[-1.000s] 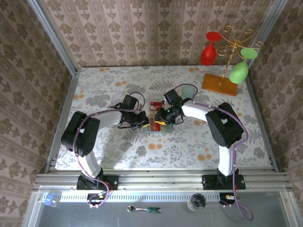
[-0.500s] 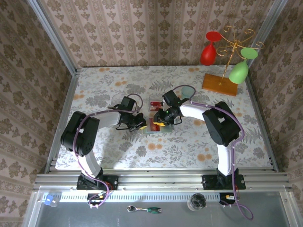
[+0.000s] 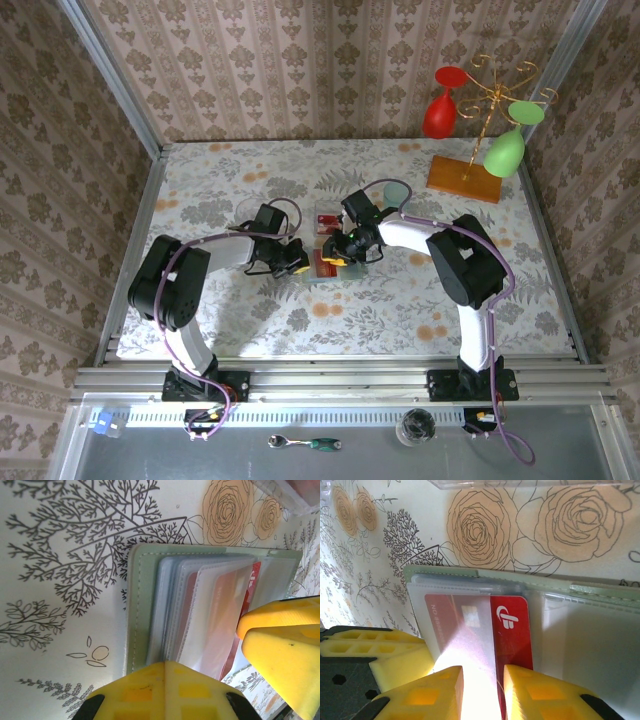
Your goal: Take the credit cards out of the card holder
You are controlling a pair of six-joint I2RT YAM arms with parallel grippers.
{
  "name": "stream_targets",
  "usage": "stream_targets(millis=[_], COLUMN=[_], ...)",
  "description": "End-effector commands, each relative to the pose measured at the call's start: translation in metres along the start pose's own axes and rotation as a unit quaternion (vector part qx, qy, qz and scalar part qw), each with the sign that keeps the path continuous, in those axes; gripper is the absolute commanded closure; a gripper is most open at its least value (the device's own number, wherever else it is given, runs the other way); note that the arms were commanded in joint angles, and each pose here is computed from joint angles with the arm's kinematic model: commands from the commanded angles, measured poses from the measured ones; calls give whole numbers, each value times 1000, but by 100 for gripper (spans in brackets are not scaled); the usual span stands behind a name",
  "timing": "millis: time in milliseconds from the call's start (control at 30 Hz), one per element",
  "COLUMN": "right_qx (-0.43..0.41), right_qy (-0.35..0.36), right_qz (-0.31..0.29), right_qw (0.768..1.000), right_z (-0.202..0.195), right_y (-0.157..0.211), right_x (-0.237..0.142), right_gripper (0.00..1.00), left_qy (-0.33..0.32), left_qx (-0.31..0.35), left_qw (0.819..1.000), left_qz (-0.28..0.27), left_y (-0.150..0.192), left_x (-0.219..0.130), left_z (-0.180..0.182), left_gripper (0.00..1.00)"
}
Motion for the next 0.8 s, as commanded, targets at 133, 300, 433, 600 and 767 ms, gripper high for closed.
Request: stream_targets(millis=[133, 300, 433, 600, 767], right_qx=[-5, -7, -9, -8, -4], right_qy=[-24, -7, 11, 15, 18], right_qz=[15, 3, -1, -11, -13], right_qw=[1000, 1000, 1000, 1000, 1000], right_z=[15, 13, 7, 3, -3], right_y=[4, 0, -1, -3, -4], right_x=[-10, -17, -19, -24, -25], right_gripper=[72, 72, 72, 72, 72], left_qy=[6, 18, 25, 21, 8], left_qx=[15, 19, 29, 36, 29], left_qw=[1000, 1000, 999, 999, 999], left_qz=[-14, -15, -14, 3, 14], left_y=[-4, -6, -6, -3, -1], left_x=[-19, -22, -21, -9, 2], left_z=[-7, -15, -25, -32, -26], left_gripper=[100, 100, 100, 100, 100])
Point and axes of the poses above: each hand's point on the last joint's axis, 136 mm out from that joint toward the fingers, its own x axis out along the fingers, its own z axis along the line the jaws close on, y = z × x, the point moved 8 cm from there along -x, back along the fingers, and after that the axes turned 1 degree about x, right-handed, at the moved point
